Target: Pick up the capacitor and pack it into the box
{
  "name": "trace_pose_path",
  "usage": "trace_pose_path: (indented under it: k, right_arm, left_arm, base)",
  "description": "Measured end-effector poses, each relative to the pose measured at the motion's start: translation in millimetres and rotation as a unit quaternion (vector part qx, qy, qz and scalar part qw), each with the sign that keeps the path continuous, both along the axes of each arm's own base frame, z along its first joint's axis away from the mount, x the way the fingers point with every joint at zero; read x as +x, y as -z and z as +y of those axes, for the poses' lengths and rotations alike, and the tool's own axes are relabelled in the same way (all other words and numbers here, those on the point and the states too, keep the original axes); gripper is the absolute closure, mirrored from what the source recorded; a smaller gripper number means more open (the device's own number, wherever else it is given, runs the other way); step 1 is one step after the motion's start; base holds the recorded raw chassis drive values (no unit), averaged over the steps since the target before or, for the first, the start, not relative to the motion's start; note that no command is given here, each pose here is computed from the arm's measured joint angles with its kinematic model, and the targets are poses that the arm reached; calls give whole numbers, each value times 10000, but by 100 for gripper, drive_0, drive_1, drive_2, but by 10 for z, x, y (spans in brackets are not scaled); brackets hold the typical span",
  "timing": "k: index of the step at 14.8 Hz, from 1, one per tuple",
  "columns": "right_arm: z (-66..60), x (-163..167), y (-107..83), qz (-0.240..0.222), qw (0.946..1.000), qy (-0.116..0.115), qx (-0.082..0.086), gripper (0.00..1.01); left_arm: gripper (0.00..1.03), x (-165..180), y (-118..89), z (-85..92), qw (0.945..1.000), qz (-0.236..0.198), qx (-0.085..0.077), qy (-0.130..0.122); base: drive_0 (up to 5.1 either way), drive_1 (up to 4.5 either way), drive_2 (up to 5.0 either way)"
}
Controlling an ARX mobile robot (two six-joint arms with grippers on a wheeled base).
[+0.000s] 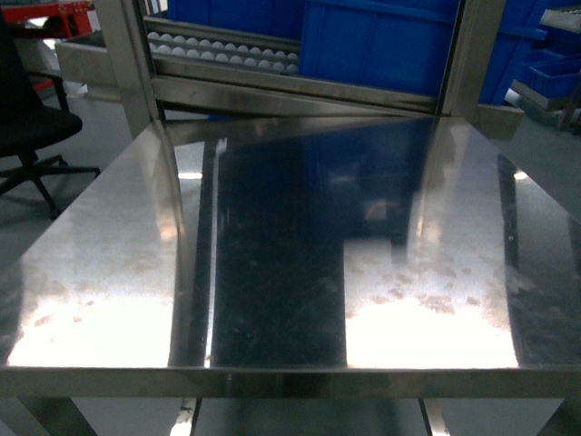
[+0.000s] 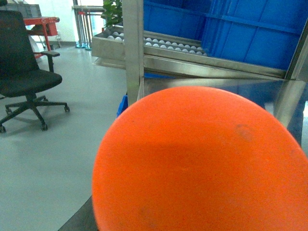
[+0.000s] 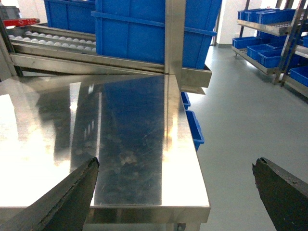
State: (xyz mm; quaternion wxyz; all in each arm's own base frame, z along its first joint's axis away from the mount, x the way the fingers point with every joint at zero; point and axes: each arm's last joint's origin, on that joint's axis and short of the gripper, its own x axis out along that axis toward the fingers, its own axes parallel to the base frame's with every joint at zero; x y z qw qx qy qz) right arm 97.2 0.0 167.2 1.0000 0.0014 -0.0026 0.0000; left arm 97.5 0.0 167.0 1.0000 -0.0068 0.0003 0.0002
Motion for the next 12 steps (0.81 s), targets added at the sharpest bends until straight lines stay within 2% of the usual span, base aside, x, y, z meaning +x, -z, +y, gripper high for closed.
trace_pose_path:
  k: [12]
  right_arm:
    - [0, 0, 2, 11, 10000, 2, -2, 3]
  left_arm:
    - [59, 0, 3, 0, 10000, 15, 15, 2]
  base:
    - [0, 0, 0]
